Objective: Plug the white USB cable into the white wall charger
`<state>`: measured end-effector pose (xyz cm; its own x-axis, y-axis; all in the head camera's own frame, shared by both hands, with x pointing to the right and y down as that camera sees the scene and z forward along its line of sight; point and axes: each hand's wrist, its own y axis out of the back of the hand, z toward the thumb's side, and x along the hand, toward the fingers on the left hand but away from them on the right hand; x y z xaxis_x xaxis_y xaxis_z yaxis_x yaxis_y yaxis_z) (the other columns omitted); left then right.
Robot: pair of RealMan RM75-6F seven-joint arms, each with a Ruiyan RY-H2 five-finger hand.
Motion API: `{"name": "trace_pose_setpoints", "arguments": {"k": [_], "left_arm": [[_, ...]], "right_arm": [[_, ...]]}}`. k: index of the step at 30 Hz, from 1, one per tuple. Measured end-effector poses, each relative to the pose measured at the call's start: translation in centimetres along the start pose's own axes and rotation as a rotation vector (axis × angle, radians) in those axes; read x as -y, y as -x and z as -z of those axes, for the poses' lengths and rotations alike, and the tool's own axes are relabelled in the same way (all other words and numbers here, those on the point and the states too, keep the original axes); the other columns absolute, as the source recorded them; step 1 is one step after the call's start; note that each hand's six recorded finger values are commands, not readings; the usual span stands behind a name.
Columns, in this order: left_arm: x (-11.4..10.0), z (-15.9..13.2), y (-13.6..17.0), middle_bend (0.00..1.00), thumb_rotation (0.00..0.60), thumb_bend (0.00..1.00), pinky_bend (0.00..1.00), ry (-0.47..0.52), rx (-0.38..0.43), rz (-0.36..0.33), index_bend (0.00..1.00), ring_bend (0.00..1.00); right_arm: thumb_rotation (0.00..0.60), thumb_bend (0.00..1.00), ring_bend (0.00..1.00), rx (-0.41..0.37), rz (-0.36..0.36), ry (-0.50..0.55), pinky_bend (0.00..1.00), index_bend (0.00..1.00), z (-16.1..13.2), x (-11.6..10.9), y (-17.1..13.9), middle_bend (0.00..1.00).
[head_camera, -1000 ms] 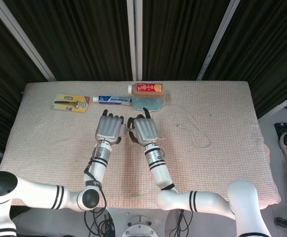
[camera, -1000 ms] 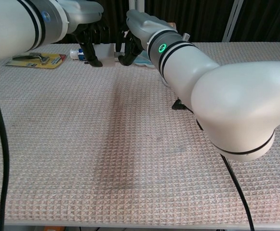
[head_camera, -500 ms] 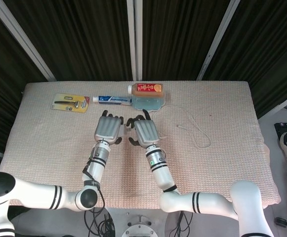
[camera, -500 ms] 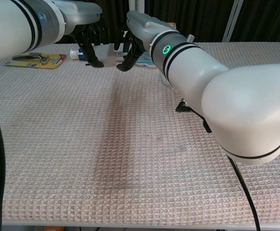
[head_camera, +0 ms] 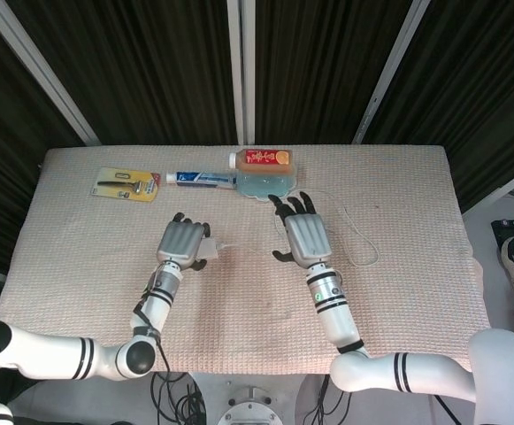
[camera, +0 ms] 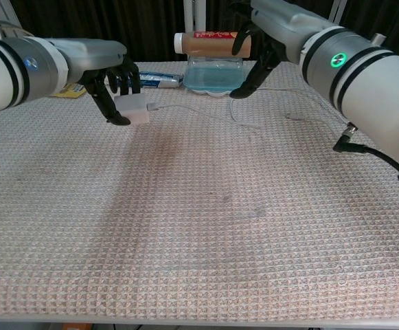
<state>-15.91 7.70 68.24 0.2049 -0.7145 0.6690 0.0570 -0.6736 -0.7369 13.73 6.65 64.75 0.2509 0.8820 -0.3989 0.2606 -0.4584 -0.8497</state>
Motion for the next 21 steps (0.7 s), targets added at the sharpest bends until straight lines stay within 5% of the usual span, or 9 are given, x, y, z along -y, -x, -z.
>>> {"name": "trace_pose_setpoints", "arguments": {"k": [5, 10, 17, 21], "left_arm": [[2.0, 1.2, -0.7, 0.29, 0.600, 0.15, 0.14, 0.021, -0.007, 0.038, 0.22, 0.11], [1.9, 2.5, -0.4, 0.27, 0.600, 0.13, 0.11, 0.045, 0.005, -0.009, 0.20, 0.08], [-1.3, 8.9, 1.8, 0.27, 0.600, 0.13, 0.05, 0.036, -0.026, -0.190, 0.22, 0.08], [-2.4, 14.4, 4.9, 0.26, 0.600, 0.13, 0.02, 0.050, -0.042, -0.309, 0.22, 0.08]], "right_arm": [[0.600, 0.01, 0.12, 0.043, 0.006, -0.062, 0.00, 0.10, 4.1, -1.6, -1.7, 0.29], [0.600, 0.03, 0.12, 0.081, 0.008, -0.084, 0.01, 0.10, 7.4, -2.9, -3.1, 0.29], [0.600, 0.22, 0.06, 0.095, 0.039, -0.090, 0.03, 0.10, 11.2, -6.2, -5.4, 0.23], [0.600, 0.23, 0.03, 0.081, 0.062, -0.058, 0.00, 0.10, 13.6, -8.5, -7.5, 0.21]]}}
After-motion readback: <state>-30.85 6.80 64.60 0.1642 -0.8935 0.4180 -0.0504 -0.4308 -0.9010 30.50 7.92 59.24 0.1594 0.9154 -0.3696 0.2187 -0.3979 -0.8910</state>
